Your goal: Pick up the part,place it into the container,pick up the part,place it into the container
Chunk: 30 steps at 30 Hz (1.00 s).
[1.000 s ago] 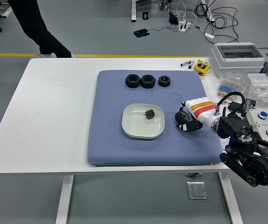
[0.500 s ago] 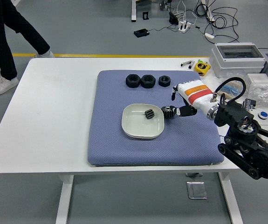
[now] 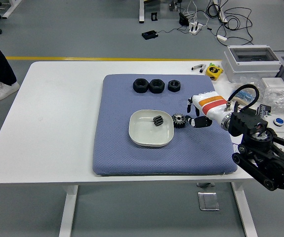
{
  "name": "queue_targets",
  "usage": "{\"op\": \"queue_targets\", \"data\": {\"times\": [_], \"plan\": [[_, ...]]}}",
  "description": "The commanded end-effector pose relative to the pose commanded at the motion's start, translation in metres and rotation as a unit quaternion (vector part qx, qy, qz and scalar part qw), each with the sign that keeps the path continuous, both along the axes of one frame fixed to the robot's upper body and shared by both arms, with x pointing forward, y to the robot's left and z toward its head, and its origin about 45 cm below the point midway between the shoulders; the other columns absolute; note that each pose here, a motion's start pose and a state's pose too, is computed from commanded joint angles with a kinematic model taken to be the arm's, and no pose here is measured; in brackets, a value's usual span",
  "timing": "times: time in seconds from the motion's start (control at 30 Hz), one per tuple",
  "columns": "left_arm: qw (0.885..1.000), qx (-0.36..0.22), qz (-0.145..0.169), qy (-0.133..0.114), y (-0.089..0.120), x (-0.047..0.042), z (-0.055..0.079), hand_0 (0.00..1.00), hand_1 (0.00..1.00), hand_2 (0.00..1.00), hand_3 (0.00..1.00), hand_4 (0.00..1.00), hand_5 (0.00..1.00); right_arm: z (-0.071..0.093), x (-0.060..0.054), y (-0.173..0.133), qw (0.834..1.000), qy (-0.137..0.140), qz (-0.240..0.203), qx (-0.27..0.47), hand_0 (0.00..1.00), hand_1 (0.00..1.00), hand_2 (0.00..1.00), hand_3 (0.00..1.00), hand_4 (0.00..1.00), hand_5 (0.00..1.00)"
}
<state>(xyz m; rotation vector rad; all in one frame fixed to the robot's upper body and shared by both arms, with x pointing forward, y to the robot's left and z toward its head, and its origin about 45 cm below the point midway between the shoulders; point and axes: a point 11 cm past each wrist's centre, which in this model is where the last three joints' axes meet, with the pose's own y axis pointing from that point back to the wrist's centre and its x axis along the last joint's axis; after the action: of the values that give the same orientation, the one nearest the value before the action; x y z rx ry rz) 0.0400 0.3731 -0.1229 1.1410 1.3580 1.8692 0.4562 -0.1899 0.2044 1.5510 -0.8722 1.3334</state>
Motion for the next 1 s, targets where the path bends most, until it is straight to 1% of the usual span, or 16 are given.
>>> {"op": "queue_targets", "data": {"times": [0.17,0.2,0.37,0.4,0.5,0.57,0.6,0.77,0.83,0.93,1.0], "plan": [[1.000,0.000,0.001,0.000,0.000,0.0002,0.000,0.526,0.579,0.723,0.630,0.627,0.599,-0.003,-0.001,0.002,1.000,0.004,0.006,0.004,0.622,0.687,0.810,0.943,0.956,0.344],[1.000,0.000,0.001,-0.001,0.000,0.0003,0.000,0.525,0.579,0.723,0.629,0.628,0.599,-0.003,-0.001,0.002,1.000,0.004,0.008,0.004,0.653,0.705,0.809,0.917,0.966,0.320],[1.000,0.000,0.001,-0.001,-0.001,0.0007,0.000,0.525,0.579,0.723,0.629,0.628,0.599,-0.009,0.000,0.004,1.000,0.006,0.012,-0.004,0.653,0.705,0.809,0.917,0.966,0.320],[1.000,0.000,0.001,-0.001,-0.001,0.0009,0.000,0.525,0.579,0.722,0.629,0.628,0.599,-0.011,0.000,0.005,1.000,0.005,0.017,-0.008,0.628,0.686,0.780,0.885,0.966,0.307],[1.000,-0.001,0.001,-0.001,-0.001,0.0016,0.000,0.525,0.579,0.722,0.629,0.628,0.599,-0.014,0.000,0.009,1.000,0.007,0.023,-0.014,0.628,0.686,0.780,0.885,0.966,0.307],[1.000,-0.001,0.001,-0.001,-0.001,0.0021,0.000,0.525,0.579,0.722,0.629,0.628,0.599,-0.014,0.002,0.013,0.999,0.009,0.028,-0.015,0.628,0.686,0.780,0.885,0.966,0.307],[1.000,-0.001,0.000,-0.002,-0.001,0.0026,0.000,0.525,0.580,0.724,0.629,0.628,0.600,-0.013,0.003,0.015,0.999,0.010,0.031,-0.017,0.593,0.651,0.738,0.840,0.953,0.303],[1.000,-0.001,0.000,-0.004,-0.002,0.0055,0.000,0.525,0.580,0.724,0.629,0.628,0.600,-0.007,0.008,0.030,0.997,0.013,0.051,-0.049,0.593,0.651,0.738,0.840,0.953,0.303],[1.000,-0.001,-0.002,-0.004,-0.001,0.0066,0.001,0.525,0.580,0.723,0.629,0.628,0.599,-0.005,0.011,0.035,0.996,0.014,0.058,-0.063,0.591,0.652,0.731,0.828,0.939,0.299],[1.000,0.000,-0.004,-0.006,-0.001,0.0092,0.001,0.525,0.580,0.723,0.629,0.628,0.599,-0.005,0.016,0.038,0.994,0.020,0.062,-0.090,0.591,0.652,0.731,0.828,0.939,0.299],[1.000,0.000,-0.005,-0.007,-0.001,0.0103,0.001,0.525,0.580,0.723,0.628,0.628,0.599,-0.006,0.017,0.039,0.993,0.022,0.065,-0.099,0.588,0.653,0.730,0.822,0.928,0.291]]}}
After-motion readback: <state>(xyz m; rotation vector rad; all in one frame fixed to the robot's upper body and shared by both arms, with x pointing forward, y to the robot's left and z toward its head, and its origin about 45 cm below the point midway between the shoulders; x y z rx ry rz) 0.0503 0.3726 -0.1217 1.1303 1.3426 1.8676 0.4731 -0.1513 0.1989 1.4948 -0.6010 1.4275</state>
